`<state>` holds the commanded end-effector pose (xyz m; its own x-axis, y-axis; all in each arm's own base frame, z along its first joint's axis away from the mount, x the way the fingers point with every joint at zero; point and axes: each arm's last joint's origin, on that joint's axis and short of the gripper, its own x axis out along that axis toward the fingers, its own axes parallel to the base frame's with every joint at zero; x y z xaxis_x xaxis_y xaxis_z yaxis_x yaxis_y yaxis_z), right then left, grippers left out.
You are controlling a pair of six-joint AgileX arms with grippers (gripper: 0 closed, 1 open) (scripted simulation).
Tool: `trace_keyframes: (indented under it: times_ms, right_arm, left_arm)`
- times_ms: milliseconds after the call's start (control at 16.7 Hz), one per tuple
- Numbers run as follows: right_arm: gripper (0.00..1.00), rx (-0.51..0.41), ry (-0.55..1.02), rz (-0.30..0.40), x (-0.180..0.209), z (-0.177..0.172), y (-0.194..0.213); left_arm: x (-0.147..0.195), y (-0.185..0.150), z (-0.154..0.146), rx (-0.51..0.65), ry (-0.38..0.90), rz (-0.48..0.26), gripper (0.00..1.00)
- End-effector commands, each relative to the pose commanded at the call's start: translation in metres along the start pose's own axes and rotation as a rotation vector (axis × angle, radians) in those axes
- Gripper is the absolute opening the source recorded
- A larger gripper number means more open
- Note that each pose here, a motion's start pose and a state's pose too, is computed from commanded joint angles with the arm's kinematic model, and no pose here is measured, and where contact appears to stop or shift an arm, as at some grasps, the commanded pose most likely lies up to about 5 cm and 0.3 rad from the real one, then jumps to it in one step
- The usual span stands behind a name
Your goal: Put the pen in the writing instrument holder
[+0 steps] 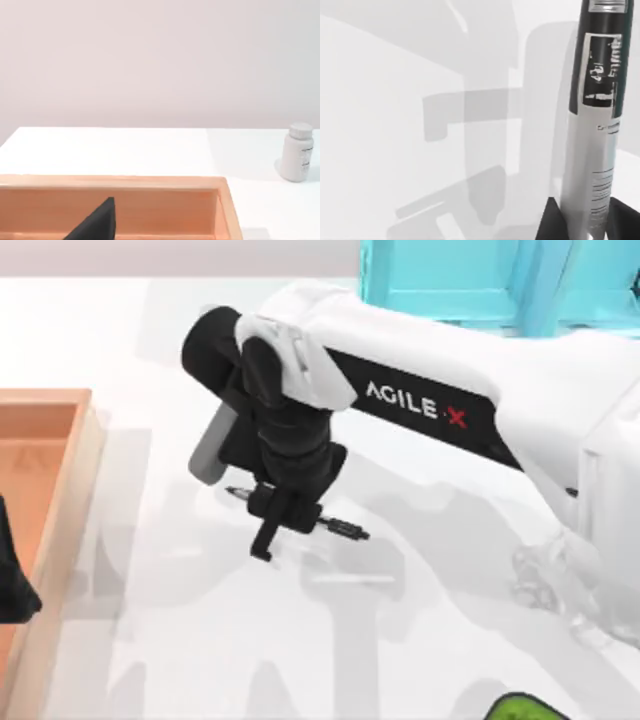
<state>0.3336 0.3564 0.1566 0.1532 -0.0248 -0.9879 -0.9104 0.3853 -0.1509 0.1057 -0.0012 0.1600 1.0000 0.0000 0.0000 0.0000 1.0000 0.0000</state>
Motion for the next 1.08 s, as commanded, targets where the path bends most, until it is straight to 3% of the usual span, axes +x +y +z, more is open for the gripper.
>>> trace_keyframes:
  times_ms: [240, 420, 840, 1080]
  right_arm:
    - [0.00, 0.005, -0.013, -0.004, -0.080, -0.022, 0.047]
    - [0.00, 0.003, -0.011, -0.001, -0.119, -0.042, 0.077]
    - [0.00, 0.009, -0.016, 0.008, -0.126, -0.047, 0.080]
    - [0.00, 0.076, -0.114, 0.094, -0.114, -0.054, 0.037]
  left_arm:
    - [0.000, 0.000, 0.000, 0.000, 0.000, 0.000, 1.00]
    - [0.000, 0.000, 0.000, 0.000, 0.000, 0.000, 1.00]
    - [0.000, 0.000, 0.000, 0.000, 0.000, 0.000, 1.00]
    - [0.000, 0.000, 0.000, 0.000, 0.000, 0.000, 1.00]
